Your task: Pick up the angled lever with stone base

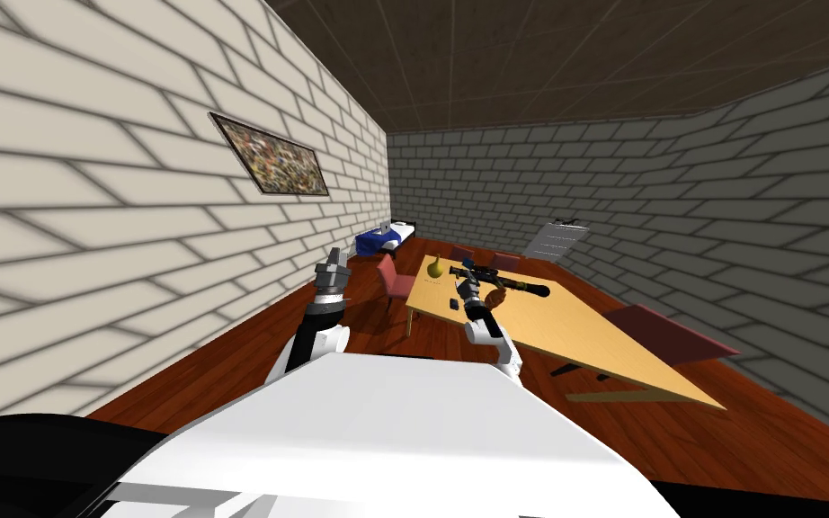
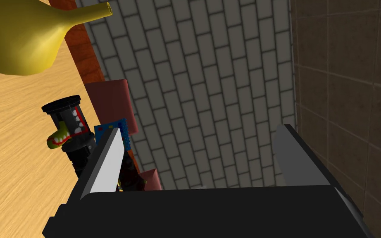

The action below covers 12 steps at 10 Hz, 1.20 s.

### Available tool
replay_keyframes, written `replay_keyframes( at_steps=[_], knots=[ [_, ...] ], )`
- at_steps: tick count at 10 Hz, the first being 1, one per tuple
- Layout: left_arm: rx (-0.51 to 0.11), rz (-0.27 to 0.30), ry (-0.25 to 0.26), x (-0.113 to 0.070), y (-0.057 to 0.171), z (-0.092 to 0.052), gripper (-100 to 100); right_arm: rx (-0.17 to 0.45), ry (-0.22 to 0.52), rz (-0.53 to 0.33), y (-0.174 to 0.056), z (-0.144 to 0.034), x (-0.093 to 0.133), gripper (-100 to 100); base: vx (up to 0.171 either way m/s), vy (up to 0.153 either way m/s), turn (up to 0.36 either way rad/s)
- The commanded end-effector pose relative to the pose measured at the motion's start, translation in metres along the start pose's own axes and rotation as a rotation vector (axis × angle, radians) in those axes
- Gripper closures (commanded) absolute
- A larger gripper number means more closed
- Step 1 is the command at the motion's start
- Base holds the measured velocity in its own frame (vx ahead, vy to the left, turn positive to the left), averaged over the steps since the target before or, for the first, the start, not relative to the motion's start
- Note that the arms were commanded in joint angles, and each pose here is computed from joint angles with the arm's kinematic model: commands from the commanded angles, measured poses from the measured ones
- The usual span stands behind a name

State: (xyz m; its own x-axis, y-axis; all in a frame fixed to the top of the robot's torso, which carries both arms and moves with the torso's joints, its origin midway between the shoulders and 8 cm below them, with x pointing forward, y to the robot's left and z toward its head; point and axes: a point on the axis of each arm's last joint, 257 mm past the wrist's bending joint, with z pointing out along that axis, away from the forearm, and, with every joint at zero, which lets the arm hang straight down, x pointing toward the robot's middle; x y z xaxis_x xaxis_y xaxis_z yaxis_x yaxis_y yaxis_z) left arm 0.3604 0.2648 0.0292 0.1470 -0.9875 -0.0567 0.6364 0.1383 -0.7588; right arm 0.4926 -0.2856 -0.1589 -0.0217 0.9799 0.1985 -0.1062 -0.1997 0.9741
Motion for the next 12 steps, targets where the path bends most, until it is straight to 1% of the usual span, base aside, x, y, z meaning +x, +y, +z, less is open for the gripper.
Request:
replay_keyframes(
  at_steps=[1,2,3,4,5,6,7,8,9,10,11,12],
  knots=[
    [0.0,0.0,0.0,0.0,0.0,0.0,0,0.047,-0.017,0.039,-0.011,0.013,-0.012,-100,0.018,0.013,0.077],
    [0.0,0.0,0.0,0.0,0.0,0.0,0,0.077,-0.029,0.06,-0.022,0.012,-0.016,-100,0.02,0.011,0.042],
    [0.0,0.0,0.0,0.0,0.0,0.0,0,0.104,-0.042,0.083,-0.025,0.022,-0.023,-100,0.025,0.01,0.072],
    [0.0,0.0,0.0,0.0,0.0,0.0,0,0.134,-0.058,0.11,-0.037,0.021,-0.028,-100,0.021,0.007,0.039],
    [0.0,0.0,0.0,0.0,0.0,0.0,0,0.16,-0.075,0.132,-0.04,0.03,-0.037,-100,0.022,0.011,0.083],
    [0.0,0.0,0.0,0.0,0.0,0.0,0,0.195,-0.096,0.163,-0.054,0.028,-0.044,-100,0.022,0.006,0.037],
    [0.0,0.0,0.0,0.0,0.0,0.0,0,0.213,-0.113,0.186,-0.054,0.038,-0.052,-100,0.024,0.008,0.08],
    [0.0,0.0,0.0,0.0,0.0,0.0,0,0.251,-0.138,0.216,-0.07,0.034,-0.059,-100,0.02,0.002,0.037],
    [0.0,0.0,0.0,0.0,0.0,0.0,0,0.25,-0.139,0.22,-0.07,0.034,-0.059,-100,0.01,0.002,-0.015],
    [0.0,0.0,0.0,0.0,0.0,0.0,0,0.284,-0.171,0.257,-0.075,0.042,-0.071,-100,0.018,0.005,0.073],
    [0.0,0.0,0.0,0.0,0.0,0.0,0,0.304,-0.188,0.278,-0.084,0.039,-0.075,-100,0.019,0.003,0.053],
    [0.0,0.0,0.0,0.0,0.0,0.0,0,0.322,-0.216,0.306,-0.085,0.047,-0.087,-100,0.022,0.006,0.083]
  ],
)
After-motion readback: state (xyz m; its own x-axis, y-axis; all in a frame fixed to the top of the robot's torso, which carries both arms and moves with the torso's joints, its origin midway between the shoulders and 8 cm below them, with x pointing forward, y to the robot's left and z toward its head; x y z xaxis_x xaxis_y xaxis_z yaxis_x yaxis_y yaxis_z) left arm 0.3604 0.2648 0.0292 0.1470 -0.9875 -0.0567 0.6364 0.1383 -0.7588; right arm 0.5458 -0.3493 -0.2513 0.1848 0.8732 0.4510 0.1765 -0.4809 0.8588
